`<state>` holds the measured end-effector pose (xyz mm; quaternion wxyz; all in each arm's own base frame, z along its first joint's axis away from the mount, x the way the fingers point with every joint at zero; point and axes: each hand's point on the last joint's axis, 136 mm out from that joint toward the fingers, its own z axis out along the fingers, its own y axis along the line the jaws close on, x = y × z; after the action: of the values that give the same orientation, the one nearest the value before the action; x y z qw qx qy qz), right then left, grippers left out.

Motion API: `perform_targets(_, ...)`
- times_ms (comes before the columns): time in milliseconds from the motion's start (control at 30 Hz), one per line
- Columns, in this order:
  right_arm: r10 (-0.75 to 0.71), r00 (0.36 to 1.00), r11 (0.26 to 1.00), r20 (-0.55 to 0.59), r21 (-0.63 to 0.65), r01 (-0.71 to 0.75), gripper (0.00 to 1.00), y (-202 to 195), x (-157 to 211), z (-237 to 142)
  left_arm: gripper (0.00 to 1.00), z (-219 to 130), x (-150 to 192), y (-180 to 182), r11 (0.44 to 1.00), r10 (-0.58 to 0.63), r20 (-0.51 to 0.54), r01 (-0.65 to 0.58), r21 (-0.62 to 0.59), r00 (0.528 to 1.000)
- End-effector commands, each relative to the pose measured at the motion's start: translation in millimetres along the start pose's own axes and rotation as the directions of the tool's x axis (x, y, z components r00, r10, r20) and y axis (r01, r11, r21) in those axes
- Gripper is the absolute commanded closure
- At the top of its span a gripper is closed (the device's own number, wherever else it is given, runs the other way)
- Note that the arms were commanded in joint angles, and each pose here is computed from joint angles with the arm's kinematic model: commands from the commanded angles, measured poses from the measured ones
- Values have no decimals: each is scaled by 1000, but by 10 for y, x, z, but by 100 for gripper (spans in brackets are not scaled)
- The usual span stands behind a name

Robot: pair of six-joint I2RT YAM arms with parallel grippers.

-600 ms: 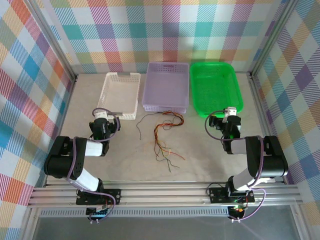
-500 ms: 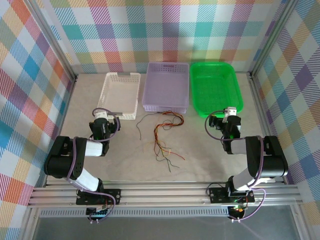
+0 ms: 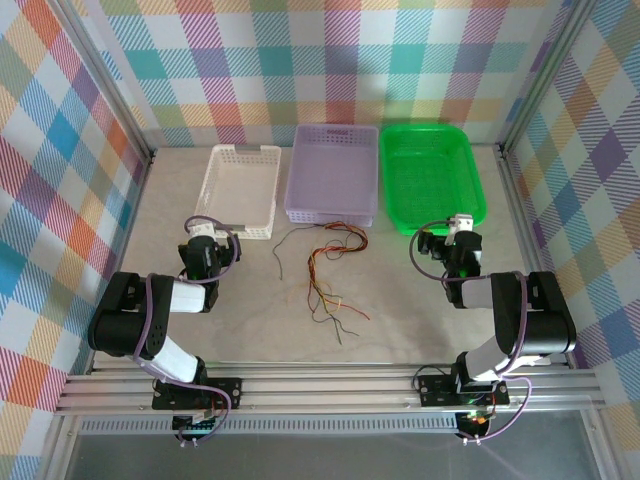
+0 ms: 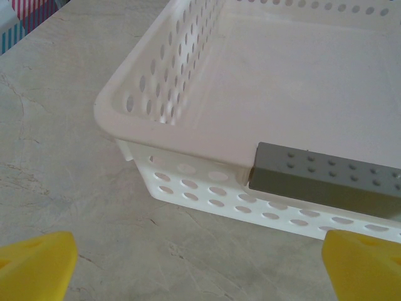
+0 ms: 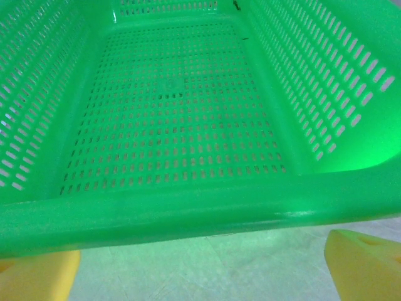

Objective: Untangle the cables

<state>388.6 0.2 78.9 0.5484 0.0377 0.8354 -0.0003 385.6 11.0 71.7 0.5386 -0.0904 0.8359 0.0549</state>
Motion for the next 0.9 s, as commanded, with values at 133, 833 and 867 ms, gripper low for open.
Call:
perform_targets(133, -24, 998, 999, 65, -42, 27, 0, 115, -244, -65, 0, 7, -128, -28, 1000, -11, 44, 11, 2, 999)
perform_targets(833, 229, 973, 884, 15, -422, -202, 0, 905, -1042, -1142, 0, 8, -125, -23, 1000, -12, 43, 12, 0, 999)
perform_targets(867, 300, 954, 854, -26, -439, -280, 0, 932, -1081, -1202, 0, 8, -121, -25, 1000, -11, 42, 11, 0, 999)
